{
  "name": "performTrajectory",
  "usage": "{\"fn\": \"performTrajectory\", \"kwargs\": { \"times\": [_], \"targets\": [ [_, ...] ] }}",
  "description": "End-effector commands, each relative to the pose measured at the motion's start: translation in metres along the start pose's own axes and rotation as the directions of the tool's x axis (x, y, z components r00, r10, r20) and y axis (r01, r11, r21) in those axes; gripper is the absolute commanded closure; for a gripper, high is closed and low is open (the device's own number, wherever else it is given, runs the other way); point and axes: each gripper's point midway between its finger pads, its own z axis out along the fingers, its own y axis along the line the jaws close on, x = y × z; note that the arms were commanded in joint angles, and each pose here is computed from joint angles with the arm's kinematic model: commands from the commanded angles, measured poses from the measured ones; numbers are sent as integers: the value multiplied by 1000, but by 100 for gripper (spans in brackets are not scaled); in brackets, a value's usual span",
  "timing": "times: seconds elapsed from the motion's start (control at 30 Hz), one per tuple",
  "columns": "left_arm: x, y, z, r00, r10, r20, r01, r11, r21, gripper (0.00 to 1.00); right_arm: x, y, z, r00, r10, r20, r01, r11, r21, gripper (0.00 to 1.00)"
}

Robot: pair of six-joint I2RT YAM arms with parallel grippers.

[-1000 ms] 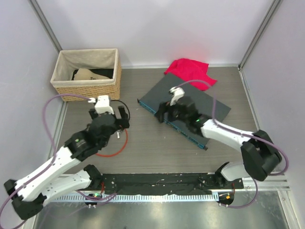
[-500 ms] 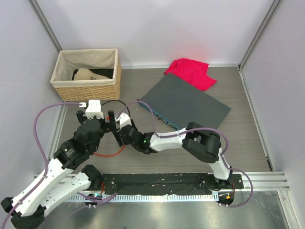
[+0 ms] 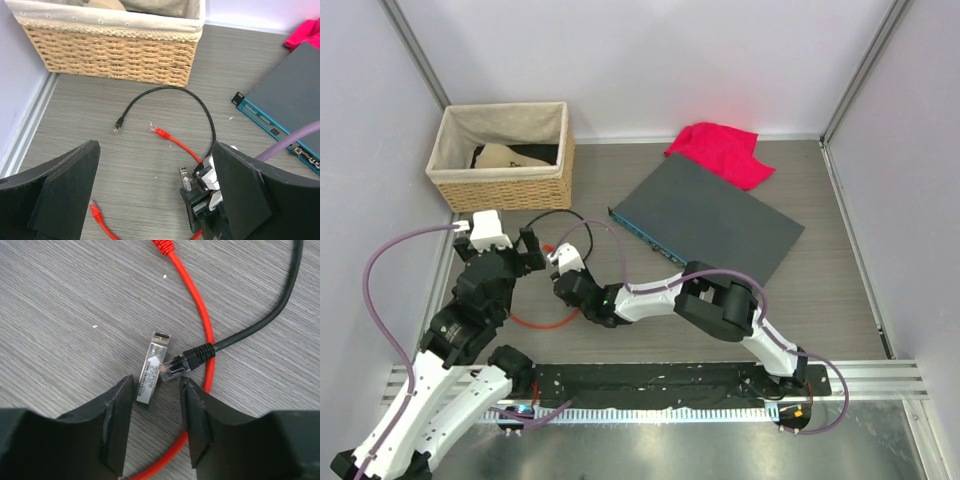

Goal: Insert the plug into the switch port

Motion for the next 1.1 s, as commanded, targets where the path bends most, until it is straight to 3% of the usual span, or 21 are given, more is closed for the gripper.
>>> {"fn": "performTrajectory", "kwargs": {
  "times": [0.0, 0.13, 0.23, 0.33, 0.5, 0.63, 0.8, 0.9, 1.0, 1.07],
  "targets": [
    [-2, -8, 6, 998, -59, -3, 59, 997, 41, 0, -9, 14, -1, 1000, 2, 29, -2, 1000, 1, 57],
    [0, -6, 9, 997, -78, -14, 78, 996, 46, 0, 9, 12, -2, 1000, -19, -16, 19, 1000, 9, 64],
    [3, -5, 11, 997, -70, -24, 71, 997, 41, 0, 25, 5, -11, 998, -34, -45, 34, 999, -10, 78],
    [5, -9, 13, 998, -52, -30, 54, 997, 62, 0, 24, 7, -27, 997, -54, -54, 49, 995, -82, 98],
    [11, -24, 16, 999, -19, -39, 25, 989, 148, 0, -26, 13, -72, 989, -139, 50, 147, 961, -235, 99],
    [15, -41, 15, 999, 18, -37, -8, 969, 247, 0, -38, 0, -103, 965, -250, 76, 261, 914, -309, 99],
    [18, -66, 13, 998, 64, -17, -53, 920, 387, 0, -29, -23, -135, 936, -351, 30, 332, 850, -409, 99],
    [25, -87, 6, 994, 113, -8, -93, 853, 514, 0, -24, -44, -156, 913, -407, 10, 373, 825, -424, 99],
    [34, -112, -8, 987, 161, 7, -125, 739, 662, 0, -23, -70, -175, 905, -426, -9, 385, 828, -409, 99],
    [41, -130, -22, 980, 197, 35, -153, 628, 763, 0, -19, -81, -187, 910, -415, -15, 372, 830, -415, 99]
  ]
}}
